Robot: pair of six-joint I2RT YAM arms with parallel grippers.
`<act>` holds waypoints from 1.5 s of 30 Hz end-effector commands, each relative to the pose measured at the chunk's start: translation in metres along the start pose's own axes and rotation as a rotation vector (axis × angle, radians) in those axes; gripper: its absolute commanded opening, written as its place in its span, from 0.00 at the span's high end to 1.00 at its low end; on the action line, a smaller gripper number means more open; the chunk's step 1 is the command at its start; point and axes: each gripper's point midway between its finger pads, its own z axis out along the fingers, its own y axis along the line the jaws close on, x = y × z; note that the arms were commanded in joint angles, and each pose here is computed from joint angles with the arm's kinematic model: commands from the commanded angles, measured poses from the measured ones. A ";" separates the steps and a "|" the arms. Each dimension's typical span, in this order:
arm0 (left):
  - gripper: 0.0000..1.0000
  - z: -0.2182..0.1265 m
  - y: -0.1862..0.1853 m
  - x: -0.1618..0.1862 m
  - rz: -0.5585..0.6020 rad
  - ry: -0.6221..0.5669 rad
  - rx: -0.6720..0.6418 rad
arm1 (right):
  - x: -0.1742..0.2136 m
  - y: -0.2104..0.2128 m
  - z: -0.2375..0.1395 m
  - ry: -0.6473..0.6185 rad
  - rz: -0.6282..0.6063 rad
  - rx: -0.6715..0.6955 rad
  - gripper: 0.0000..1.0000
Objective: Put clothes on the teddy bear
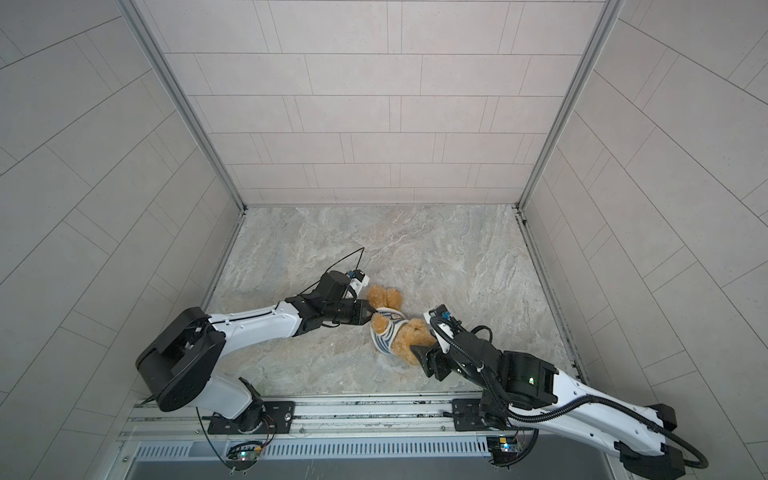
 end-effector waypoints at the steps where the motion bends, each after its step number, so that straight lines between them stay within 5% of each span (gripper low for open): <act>1: 1.00 0.002 -0.002 -0.008 -0.016 -0.011 0.013 | 0.012 -0.003 0.007 0.052 -0.097 0.063 0.27; 12: 1.00 0.008 0.002 -0.008 -0.065 -0.009 0.036 | 0.019 -0.012 0.022 0.100 -0.213 0.215 0.29; 25: 1.00 -0.013 -0.010 -0.014 -0.015 -0.053 0.050 | -0.019 -0.001 0.015 0.008 -0.165 0.221 0.88; 29: 0.88 -0.034 -0.009 -0.008 0.016 -0.074 0.026 | -0.038 0.015 0.011 -0.027 -0.078 0.165 1.00; 37: 0.71 -0.097 0.003 -0.012 0.005 -0.213 -0.073 | -0.086 0.045 0.003 -0.159 0.191 -0.013 1.00; 45: 0.61 -0.143 0.003 -0.009 0.017 -0.305 -0.147 | -0.093 0.037 0.013 -0.180 0.319 -0.058 1.00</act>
